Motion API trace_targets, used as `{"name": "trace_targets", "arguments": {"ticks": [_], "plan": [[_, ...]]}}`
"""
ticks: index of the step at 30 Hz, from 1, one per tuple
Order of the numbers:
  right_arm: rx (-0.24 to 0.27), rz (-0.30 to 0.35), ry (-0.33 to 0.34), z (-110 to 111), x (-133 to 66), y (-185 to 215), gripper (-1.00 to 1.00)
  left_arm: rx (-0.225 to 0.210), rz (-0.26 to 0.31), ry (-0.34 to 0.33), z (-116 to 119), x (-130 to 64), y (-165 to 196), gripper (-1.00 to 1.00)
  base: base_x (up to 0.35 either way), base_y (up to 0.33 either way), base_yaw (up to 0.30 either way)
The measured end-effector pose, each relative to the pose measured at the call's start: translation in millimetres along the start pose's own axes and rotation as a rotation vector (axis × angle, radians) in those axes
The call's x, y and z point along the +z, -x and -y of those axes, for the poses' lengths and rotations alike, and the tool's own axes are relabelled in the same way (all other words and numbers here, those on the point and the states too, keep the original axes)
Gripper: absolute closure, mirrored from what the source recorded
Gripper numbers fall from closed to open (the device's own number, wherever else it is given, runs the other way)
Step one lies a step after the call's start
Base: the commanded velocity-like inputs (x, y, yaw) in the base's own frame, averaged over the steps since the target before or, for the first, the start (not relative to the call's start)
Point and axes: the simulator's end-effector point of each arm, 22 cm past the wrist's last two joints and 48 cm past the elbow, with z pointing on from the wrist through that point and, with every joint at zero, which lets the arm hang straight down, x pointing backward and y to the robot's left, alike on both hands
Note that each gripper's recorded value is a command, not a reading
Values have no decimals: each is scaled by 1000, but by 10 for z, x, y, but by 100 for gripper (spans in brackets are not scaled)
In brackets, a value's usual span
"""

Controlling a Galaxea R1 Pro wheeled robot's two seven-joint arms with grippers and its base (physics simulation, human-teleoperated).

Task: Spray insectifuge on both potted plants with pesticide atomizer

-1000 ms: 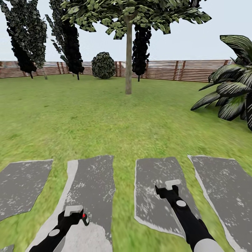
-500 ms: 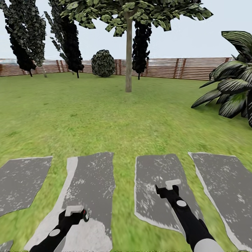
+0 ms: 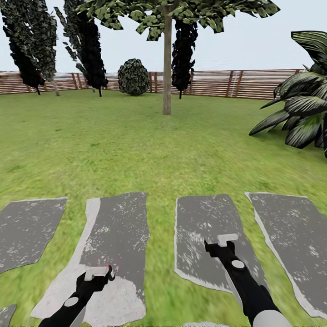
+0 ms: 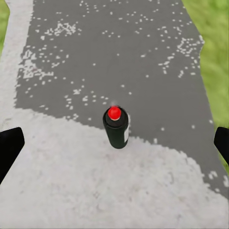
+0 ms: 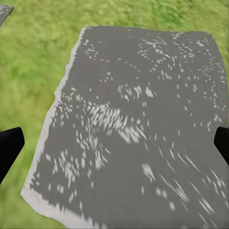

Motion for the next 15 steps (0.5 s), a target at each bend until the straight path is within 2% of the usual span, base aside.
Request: {"name": "trace_targets", "arguments": {"ticks": [15], "plan": [[1,-25,3,-50,158,-463,-100,2,-23,-1,26,186,-432,-100,0,0,0]]}}
